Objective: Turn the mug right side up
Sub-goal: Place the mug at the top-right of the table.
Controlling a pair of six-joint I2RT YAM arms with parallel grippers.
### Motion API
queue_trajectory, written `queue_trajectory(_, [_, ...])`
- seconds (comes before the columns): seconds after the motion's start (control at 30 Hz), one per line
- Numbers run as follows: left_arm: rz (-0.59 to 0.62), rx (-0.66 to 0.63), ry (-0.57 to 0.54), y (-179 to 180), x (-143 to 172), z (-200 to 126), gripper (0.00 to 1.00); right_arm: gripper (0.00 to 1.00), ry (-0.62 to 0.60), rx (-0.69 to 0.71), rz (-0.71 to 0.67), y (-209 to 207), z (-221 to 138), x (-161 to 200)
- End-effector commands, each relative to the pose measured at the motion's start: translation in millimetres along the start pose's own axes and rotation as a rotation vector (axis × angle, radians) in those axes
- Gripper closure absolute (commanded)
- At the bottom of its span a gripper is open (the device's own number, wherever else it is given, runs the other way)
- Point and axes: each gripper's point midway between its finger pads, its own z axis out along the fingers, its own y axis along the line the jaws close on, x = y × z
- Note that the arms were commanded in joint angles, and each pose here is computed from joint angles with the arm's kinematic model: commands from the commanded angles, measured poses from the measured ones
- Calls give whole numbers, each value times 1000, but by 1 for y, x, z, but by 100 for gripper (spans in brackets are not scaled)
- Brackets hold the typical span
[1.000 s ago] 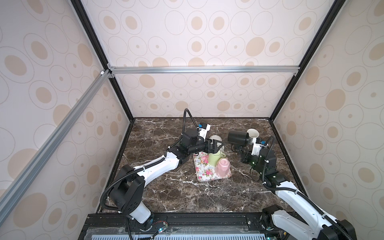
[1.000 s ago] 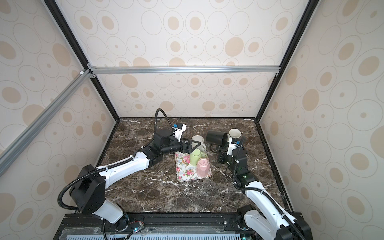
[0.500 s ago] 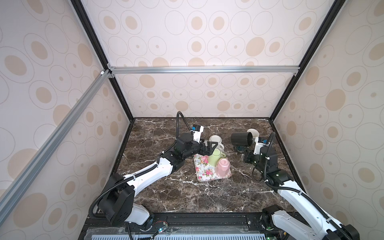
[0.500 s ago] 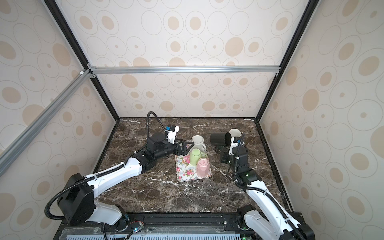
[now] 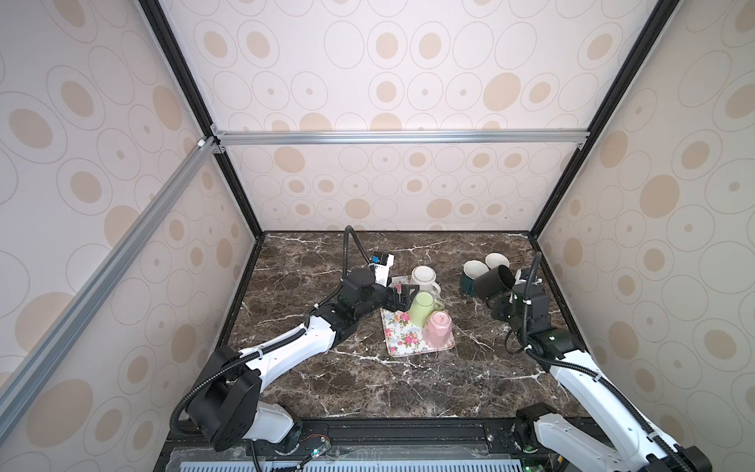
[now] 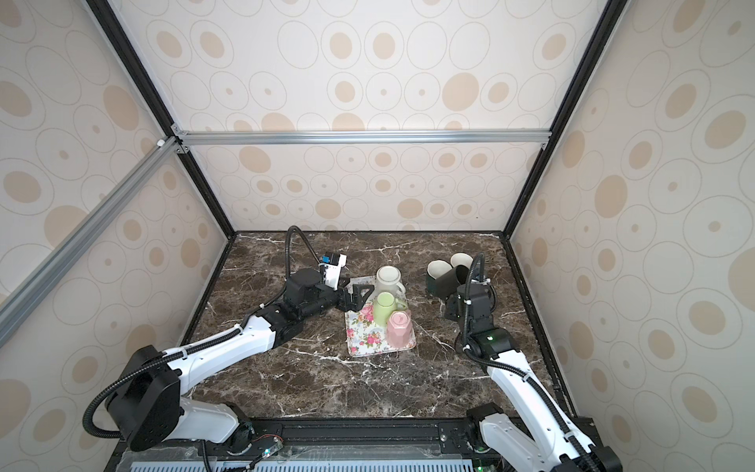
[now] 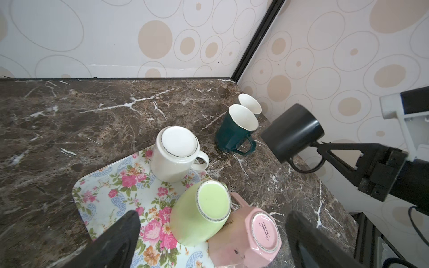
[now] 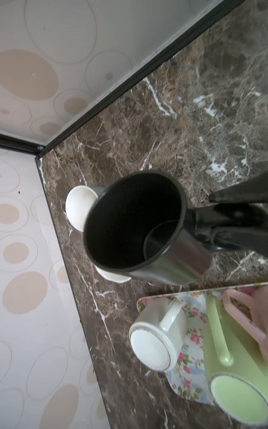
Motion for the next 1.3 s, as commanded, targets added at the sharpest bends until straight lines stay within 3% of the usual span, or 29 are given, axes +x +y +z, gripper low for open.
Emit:
queue_trajectory(0.0, [41, -25, -65, 3, -16, -11, 2, 100, -111, 70, 52, -16, -14, -32])
queue_trajectory(0.27, [61, -101, -75, 20, -10, -19, 2, 100, -73, 85, 64, -22, 6, -10])
queue_trajectory(0.37, [50, -160, -77, 33, -4, -22, 2, 100, 35, 147, 147, -44, 18, 8])
queue_trajectory(0.43, [24, -177, -47, 34, -7, -21, 2, 100, 189, 36, 189, -37, 29, 22])
queue_trajectory(0.47, [35, -159, -28, 27, -12, -17, 2, 96, 270, 37, 194, -36, 25, 28])
queue_trajectory(0.5, [37, -142, -3, 22, -13, -13, 2, 85, 342, 71, 185, -40, 19, 35])
queue_trajectory(0.6, [22, -72, 29, 9, 0, -3, 2, 44, 399, 10, 185, -34, 8, 58])
queue_trajectory(0.73, [12, -45, 70, 5, 12, 5, 2, 24, 392, -72, 157, -30, -18, 72])
queue_trajectory(1.03, [49, 99, 117, -42, 16, 15, 2, 9, 545, -297, 139, 6, -36, 94])
queue_trajectory(1.13, [38, 149, 117, -60, 22, 13, 2, 8, 612, -259, 143, 2, -28, 106])
queue_trajectory(1.27, [38, 216, 142, -92, 43, 10, 2, 7, 605, -193, 133, -8, -15, 111])
